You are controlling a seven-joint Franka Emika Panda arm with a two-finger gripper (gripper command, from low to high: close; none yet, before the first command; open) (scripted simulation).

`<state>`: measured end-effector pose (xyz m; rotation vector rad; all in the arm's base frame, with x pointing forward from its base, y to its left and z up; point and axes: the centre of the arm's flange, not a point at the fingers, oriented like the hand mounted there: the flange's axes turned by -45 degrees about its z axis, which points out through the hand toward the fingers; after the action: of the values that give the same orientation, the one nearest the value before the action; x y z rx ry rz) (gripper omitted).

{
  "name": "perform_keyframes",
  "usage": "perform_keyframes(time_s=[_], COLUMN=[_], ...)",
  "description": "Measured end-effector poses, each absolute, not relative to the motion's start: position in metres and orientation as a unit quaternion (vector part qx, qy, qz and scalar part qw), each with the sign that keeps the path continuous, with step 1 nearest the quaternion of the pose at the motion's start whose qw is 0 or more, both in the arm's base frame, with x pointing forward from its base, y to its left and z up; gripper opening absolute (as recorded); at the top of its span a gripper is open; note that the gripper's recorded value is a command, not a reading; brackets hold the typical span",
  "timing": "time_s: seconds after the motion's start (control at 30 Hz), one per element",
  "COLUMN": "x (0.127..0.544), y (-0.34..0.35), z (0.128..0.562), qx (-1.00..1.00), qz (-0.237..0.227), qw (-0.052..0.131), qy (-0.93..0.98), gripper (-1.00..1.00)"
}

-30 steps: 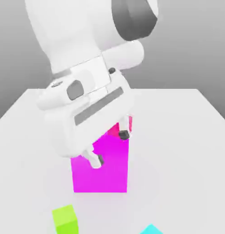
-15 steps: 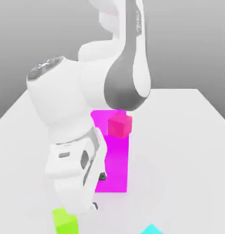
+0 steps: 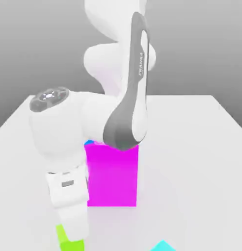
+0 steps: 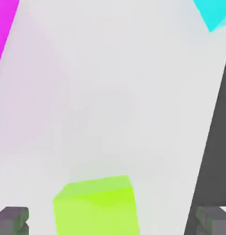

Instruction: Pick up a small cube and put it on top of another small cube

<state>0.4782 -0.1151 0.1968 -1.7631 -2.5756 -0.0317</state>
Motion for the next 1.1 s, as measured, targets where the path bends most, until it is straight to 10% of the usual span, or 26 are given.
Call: perform_keyframes(time_s=[0.2, 0.23, 0.63, 1.1], x=[0.479, 0.478, 0.478, 0.496], y=[-0.119, -0.12, -0.119, -0.053], z=[0.142, 0.135, 0.19, 0.178], qx=[-0.543, -0.544, -0.544, -0.651], qz=[0.0, 0.0, 0.0, 0.022], qw=[-0.001, -0.001, 0.001, 0.05], qy=[-0.839, -0.839, -0.839, -0.757], gripper=[0.0, -1.0, -1.0, -1.0])
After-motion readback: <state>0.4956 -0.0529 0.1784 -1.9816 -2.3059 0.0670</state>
